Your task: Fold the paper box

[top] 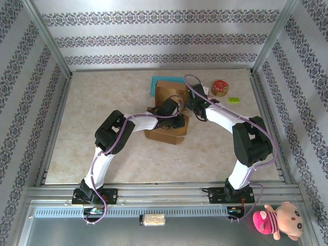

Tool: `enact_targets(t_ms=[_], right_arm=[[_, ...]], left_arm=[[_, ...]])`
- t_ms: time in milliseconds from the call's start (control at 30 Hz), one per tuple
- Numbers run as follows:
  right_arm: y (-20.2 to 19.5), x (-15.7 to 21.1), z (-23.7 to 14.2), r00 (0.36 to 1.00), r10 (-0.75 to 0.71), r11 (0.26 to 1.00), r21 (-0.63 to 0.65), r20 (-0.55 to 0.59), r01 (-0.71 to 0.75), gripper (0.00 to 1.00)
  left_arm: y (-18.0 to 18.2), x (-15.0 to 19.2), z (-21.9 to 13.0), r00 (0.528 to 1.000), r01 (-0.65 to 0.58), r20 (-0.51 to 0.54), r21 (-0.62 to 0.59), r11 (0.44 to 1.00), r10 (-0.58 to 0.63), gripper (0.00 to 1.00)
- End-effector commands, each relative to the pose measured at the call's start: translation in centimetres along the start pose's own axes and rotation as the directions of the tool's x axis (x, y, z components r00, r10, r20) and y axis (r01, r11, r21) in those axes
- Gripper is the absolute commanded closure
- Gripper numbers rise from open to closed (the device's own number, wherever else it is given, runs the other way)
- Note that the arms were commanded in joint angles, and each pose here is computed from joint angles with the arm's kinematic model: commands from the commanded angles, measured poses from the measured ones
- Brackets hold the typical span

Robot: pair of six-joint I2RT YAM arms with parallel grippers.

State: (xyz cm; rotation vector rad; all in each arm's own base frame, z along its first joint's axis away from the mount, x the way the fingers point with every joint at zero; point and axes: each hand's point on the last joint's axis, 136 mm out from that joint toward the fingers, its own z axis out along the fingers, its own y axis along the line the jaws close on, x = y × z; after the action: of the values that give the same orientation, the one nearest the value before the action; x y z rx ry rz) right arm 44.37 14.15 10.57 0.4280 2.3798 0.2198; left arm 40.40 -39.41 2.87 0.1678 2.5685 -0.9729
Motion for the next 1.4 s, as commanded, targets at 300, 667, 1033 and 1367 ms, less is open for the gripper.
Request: enact_targets(t_ms=[300, 667, 1033, 1367], right_arm=[[1.8, 3.4, -0.7, 0.992, 0.065, 0.998, -0.020, -0.106, -0.068, 0.95], [-2.3, 7.6, 0.8, 0.993, 0.014, 0.994, 0.105, -0.115, -0.001, 0.95], [-1.5, 6.1, 0.1, 0.997, 0.008, 0.996, 0.085, -0.078, -0.001, 0.95], [-1.2, 5.7, -0.1, 0.997, 0.010, 0.997, 0.078, -0.072, -0.004, 0.95]], left_arm=[[2.1, -0.6, 1.2, 1.000, 0.003, 0.014, -0.058, 0.998, -0.003, 1.00], [1.4, -1.4, -0.3, 0.998, 0.010, 0.070, -0.025, 1.000, -0.008, 1.00], [-1.3, -3.6, -4.9, 0.967, -0.039, 0.254, 0.064, 0.997, 0.021, 0.76], [-0.9, -5.7, -14.5, 0.872, 0.038, 0.488, -0.006, 0.999, -0.030, 0.72]])
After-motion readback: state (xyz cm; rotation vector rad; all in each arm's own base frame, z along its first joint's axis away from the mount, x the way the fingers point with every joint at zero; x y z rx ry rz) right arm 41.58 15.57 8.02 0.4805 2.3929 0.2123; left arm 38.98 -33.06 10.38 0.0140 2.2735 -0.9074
